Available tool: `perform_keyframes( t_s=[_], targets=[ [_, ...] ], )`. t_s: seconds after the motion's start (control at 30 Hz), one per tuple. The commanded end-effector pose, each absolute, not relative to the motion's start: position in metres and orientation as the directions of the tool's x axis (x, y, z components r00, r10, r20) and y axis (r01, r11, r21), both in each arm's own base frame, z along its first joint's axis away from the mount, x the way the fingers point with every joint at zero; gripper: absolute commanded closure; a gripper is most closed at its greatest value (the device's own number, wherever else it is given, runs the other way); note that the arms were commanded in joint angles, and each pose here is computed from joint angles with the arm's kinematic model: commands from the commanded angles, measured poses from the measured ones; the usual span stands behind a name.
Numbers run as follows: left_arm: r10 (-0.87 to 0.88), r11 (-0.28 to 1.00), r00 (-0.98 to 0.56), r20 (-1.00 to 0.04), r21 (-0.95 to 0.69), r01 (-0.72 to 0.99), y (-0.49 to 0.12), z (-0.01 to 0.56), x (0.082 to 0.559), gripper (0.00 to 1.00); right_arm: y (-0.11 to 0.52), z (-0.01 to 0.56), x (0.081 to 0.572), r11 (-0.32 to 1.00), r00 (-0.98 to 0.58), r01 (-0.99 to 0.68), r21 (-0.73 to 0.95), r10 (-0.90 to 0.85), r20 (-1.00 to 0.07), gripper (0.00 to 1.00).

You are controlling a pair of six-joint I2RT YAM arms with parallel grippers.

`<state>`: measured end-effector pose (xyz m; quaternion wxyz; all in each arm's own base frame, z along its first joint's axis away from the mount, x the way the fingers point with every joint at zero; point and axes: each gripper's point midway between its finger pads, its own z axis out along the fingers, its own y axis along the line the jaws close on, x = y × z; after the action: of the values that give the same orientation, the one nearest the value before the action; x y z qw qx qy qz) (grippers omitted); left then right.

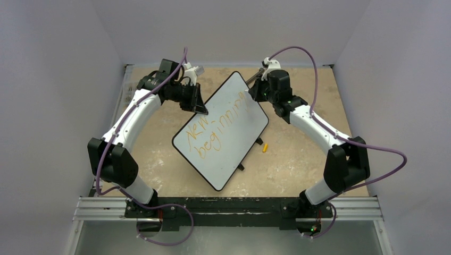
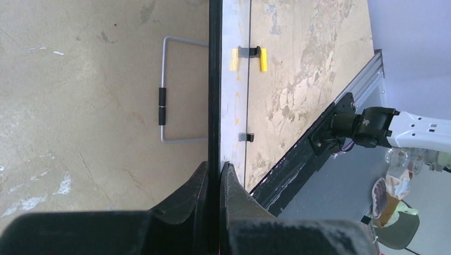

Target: Write a sentence on the whiteboard

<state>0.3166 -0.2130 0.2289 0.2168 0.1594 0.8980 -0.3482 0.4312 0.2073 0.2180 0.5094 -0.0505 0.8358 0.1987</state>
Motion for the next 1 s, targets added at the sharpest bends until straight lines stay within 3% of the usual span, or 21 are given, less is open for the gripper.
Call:
perform_keyframes(
  t_s=[0.0, 0.63, 0.97],
  targets=[
    [0.147, 0.756, -0.784, -0.603, -0.443, 0.483, -0.197, 0.241, 0.331, 1.00, 0.212, 0.217, 0.422, 0.899, -0.476, -0.325, 0.294, 0.113, -0.872, 1.00],
    [0.147, 0.754, -0.783, -0.604, -0.444, 0.484, -0.198, 0.241, 0.331, 1.00, 0.186, 0.192, 0.422, 0.953, -0.505, -0.212, 0.217, 0.083, -0.859, 1.00],
    [0.147, 0.752, -0.782, -0.606, -0.445, 0.486, -0.198, 0.242, 0.330, 1.00, 0.190, 0.186, 0.409, 0.940, -0.531, -0.247, 0.236, 0.072, -0.844, 1.00]
  ],
)
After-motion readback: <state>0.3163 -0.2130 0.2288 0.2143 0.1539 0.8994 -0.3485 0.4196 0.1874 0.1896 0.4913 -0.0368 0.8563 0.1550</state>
